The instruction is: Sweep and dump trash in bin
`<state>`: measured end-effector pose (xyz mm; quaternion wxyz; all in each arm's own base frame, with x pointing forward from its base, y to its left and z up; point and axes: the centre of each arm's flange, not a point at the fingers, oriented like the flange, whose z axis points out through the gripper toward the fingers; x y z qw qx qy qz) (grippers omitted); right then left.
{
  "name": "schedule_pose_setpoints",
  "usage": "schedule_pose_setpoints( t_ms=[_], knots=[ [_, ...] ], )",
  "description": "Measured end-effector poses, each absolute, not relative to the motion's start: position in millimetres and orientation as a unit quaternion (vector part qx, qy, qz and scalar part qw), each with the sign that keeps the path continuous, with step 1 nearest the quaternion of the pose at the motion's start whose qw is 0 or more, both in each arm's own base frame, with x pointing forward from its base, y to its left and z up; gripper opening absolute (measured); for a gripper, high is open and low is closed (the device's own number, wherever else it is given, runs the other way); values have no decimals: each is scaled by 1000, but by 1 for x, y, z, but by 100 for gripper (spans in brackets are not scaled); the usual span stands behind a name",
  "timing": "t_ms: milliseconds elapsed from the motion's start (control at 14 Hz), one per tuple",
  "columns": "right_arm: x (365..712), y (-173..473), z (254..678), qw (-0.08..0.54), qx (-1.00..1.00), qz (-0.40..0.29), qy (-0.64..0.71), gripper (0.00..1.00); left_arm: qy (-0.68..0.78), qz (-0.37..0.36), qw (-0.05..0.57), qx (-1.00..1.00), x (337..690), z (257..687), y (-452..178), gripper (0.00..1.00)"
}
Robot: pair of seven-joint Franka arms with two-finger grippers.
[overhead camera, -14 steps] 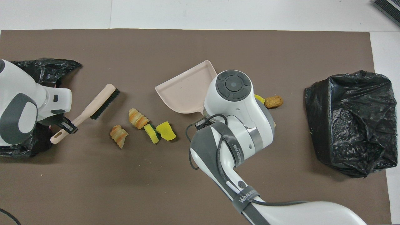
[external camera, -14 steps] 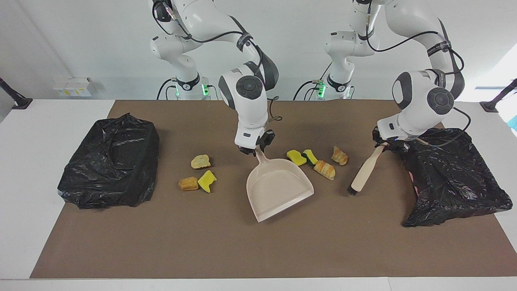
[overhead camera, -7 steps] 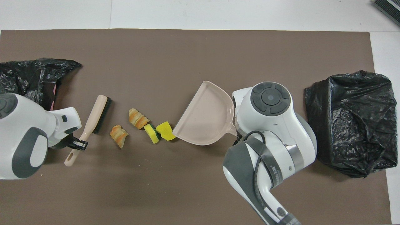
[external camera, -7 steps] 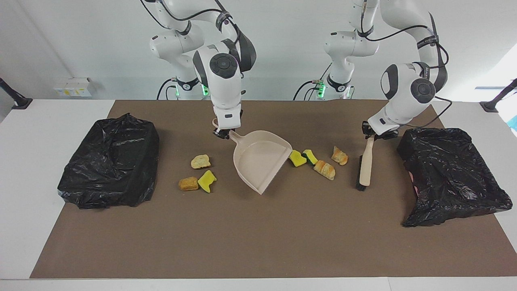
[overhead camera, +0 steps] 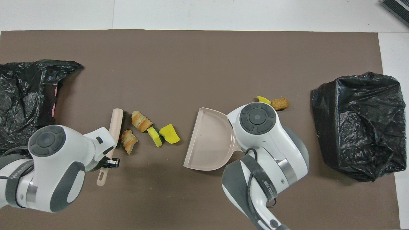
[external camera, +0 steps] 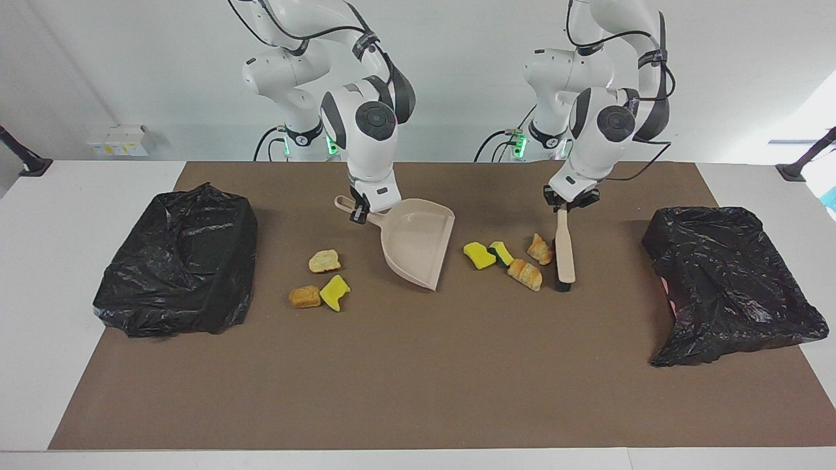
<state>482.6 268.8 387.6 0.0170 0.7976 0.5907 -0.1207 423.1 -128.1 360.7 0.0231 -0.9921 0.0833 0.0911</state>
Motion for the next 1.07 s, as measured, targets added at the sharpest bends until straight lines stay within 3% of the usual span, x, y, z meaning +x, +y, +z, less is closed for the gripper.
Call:
schedule_pose_setpoints(
  t_ms=[501, 1073],
  knots=[
    [469, 317, 352, 31, 816, -108, 567, 31, 84, 73, 6, -994, 406, 353, -188, 27],
    [462, 332, 355, 34, 832, -103, 544, 31, 122, 45, -80, -988, 366, 363, -284, 27]
  ],
)
